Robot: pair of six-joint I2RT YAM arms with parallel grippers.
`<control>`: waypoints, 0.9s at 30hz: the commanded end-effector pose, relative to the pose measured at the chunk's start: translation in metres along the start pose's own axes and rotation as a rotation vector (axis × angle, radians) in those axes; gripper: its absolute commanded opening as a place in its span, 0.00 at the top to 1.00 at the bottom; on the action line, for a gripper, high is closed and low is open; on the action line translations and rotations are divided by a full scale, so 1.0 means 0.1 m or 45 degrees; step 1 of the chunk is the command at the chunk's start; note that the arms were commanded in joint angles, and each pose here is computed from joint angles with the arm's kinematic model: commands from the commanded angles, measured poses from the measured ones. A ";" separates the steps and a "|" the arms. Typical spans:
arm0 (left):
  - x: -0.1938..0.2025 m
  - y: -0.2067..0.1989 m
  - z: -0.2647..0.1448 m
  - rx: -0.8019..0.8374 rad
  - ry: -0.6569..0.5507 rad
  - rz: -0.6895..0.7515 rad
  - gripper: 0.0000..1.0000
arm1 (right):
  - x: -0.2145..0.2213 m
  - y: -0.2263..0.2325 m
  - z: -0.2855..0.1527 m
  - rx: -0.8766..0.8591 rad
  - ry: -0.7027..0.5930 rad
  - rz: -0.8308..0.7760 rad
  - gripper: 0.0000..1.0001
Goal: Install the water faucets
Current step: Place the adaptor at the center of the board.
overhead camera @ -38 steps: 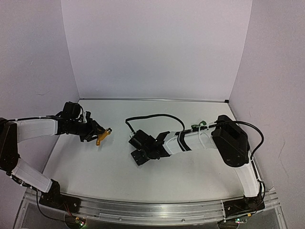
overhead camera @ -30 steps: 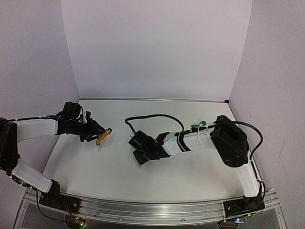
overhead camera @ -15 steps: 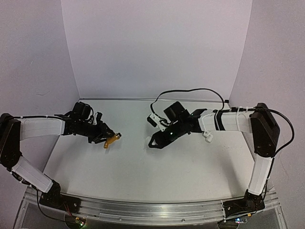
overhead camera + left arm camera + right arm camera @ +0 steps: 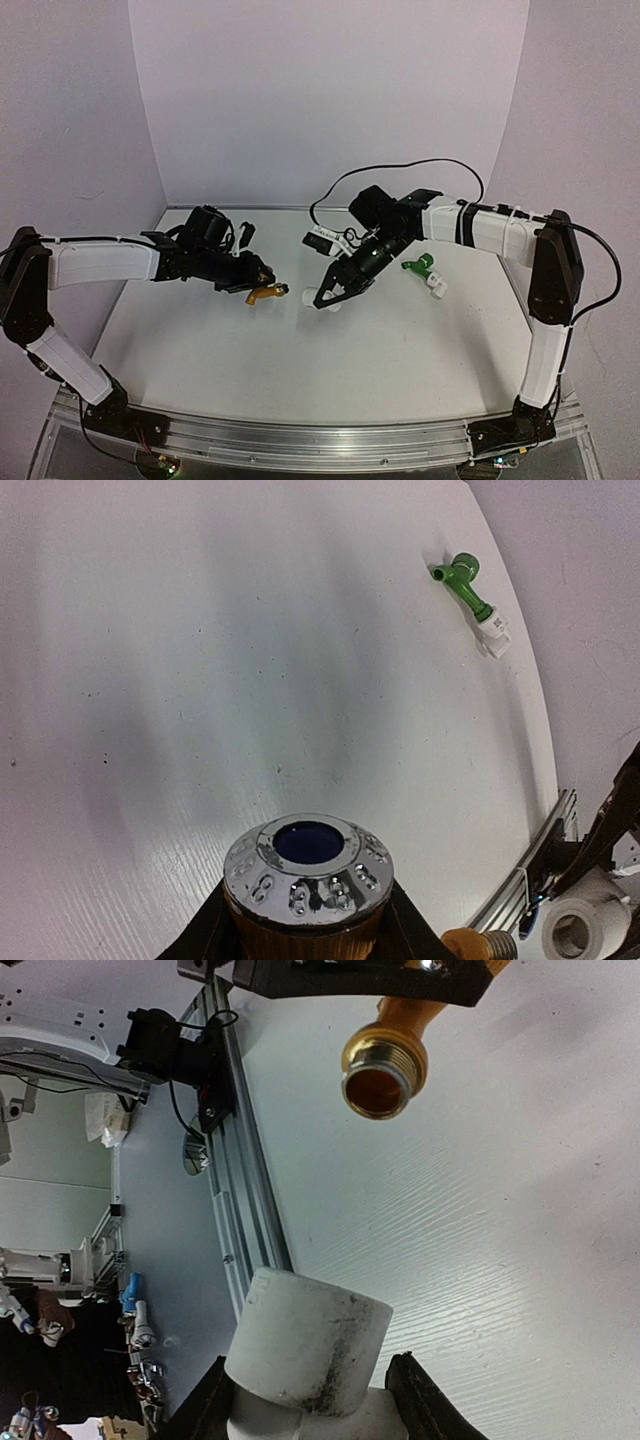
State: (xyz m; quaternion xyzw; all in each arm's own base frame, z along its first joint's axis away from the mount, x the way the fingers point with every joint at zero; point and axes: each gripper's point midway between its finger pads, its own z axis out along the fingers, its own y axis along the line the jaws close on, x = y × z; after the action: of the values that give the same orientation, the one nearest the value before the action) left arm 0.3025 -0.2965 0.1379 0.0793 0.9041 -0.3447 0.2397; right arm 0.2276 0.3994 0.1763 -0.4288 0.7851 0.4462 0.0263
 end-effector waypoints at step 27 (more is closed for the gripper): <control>-0.19 -0.14 -0.22 -0.148 -0.197 0.123 1.00 | 0.36 -1.22 0.67 0.073 0.035 0.716 0.76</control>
State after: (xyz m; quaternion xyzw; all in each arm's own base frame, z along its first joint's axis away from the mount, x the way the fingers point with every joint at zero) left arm 0.2992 -0.2906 0.1451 0.0902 0.9099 -0.2718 0.3002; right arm 0.2451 0.3830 0.0415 -0.2318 0.8745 0.4072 -0.1252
